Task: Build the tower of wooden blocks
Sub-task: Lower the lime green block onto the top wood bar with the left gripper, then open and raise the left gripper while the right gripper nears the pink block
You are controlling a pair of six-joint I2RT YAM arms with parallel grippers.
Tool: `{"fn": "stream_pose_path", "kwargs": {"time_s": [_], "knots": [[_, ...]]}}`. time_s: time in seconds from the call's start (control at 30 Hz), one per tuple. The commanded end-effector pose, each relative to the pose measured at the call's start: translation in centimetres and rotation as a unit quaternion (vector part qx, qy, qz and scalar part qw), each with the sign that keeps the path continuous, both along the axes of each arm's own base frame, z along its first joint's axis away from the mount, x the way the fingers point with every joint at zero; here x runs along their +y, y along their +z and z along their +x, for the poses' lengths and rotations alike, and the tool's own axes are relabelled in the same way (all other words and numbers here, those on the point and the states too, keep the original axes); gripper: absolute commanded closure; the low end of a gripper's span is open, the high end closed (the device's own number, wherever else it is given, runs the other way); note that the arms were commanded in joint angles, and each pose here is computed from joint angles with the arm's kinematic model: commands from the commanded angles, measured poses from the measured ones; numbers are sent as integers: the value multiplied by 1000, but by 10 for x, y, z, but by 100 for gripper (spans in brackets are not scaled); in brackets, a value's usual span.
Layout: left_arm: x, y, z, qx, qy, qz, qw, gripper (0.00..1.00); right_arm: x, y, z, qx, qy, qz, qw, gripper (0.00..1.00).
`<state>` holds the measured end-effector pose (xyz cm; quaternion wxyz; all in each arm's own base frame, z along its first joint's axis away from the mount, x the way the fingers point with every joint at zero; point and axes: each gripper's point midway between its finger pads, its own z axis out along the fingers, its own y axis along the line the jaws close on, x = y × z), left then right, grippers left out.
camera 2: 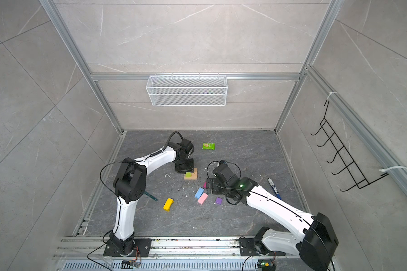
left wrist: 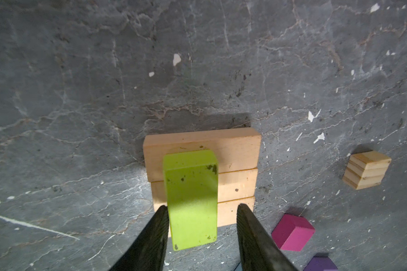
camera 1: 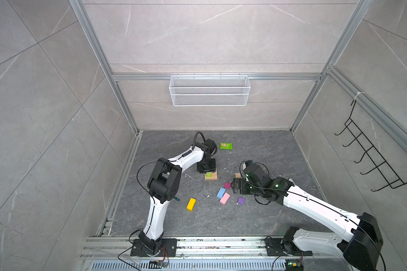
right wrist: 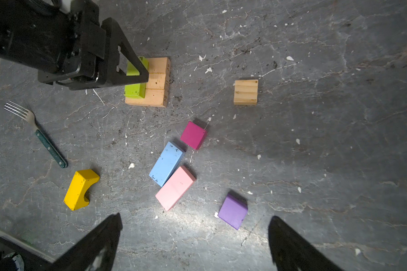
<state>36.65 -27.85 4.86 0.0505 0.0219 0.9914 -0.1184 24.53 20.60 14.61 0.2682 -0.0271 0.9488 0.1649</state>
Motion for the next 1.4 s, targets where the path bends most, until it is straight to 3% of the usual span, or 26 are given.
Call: {"fn": "stream_pose_path", "kwargs": {"time_s": [0.0, 0.3, 0.67, 0.87, 1.1, 1.37], "knots": [[-3, 17, -7, 1, 2, -13, 1000, 50, -1, -4, -4, 6, -4, 4, 1000, 1], [3, 19, -6, -5, 2, 4, 1000, 50, 2, -7, -6, 16, -6, 11, 1000, 1], [17, 53, -3, -43, 3, 16, 999, 35, 32, -31, -17, 65, -9, 29, 997, 11], [28, 74, -8, -80, 0, 13, 997, 33, 52, -54, -21, 100, -30, 40, 994, 23], [44, 83, -27, -107, 4, -1, 994, 33, 54, -78, -17, 122, -70, 10, 990, 39], [55, 85, -47, -117, 20, -19, 993, 33, 59, -96, -7, 130, -107, 7, 986, 50]]}}
